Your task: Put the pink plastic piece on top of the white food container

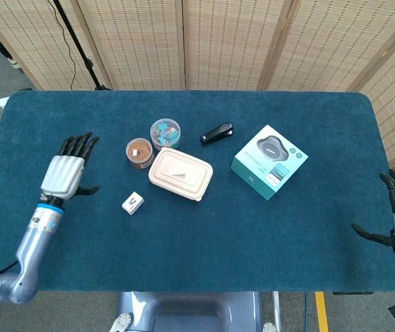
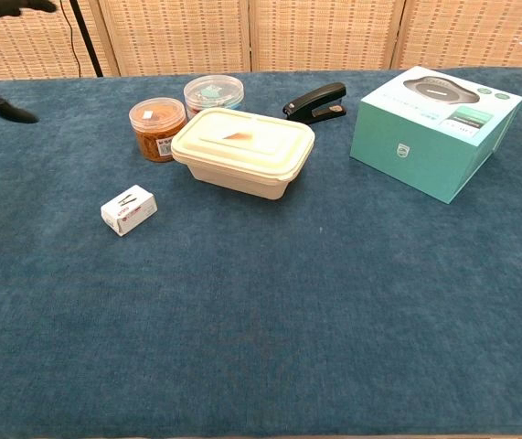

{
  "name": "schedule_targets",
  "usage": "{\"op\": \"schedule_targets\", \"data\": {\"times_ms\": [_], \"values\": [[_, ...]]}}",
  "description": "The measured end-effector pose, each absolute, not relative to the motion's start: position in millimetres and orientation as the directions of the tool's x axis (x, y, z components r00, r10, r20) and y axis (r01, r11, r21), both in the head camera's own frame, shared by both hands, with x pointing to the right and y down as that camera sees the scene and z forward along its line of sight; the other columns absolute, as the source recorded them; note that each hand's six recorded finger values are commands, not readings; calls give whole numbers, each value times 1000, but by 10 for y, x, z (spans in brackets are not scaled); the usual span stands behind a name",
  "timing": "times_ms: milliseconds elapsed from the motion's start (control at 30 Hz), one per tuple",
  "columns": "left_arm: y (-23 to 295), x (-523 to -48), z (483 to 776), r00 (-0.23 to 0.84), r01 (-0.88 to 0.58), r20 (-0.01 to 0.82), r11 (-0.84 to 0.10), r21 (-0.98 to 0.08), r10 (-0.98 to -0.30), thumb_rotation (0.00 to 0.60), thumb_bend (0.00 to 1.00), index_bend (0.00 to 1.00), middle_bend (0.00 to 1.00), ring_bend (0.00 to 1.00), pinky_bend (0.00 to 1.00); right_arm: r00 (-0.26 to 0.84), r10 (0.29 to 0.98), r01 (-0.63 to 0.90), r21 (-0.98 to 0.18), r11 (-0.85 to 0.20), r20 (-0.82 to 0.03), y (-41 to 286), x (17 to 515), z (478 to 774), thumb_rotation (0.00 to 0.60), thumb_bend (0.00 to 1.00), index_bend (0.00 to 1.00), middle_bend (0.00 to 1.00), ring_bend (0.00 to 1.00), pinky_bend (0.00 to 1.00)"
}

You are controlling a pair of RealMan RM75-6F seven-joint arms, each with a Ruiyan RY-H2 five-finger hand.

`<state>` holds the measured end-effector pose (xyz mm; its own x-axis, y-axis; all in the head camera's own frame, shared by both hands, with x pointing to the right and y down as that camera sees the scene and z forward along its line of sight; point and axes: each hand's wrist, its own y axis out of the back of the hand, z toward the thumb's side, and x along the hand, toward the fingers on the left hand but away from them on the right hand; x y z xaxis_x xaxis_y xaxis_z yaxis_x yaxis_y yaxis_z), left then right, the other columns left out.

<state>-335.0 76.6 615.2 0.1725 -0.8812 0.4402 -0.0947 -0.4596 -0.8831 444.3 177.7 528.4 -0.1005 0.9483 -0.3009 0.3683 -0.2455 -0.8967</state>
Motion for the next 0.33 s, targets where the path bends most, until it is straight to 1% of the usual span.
{"op": "schedule_targets", "data": {"times_ms": [200, 333], "values": [[1213, -3973, 6041, 59, -142, 442, -446, -884, -895, 600, 0, 0, 0, 0, 0, -100, 957, 288, -928, -234, -272, 1797, 4386, 5290, 600, 0, 0, 0, 0, 0], [1505, -4261, 5951, -2, -198, 447, -438, -877, -895, 600, 0, 0, 0, 0, 0, -75, 962, 249, -939, -237, -263, 1825, 4323, 5293, 600, 0, 0, 0, 0, 0]]}}
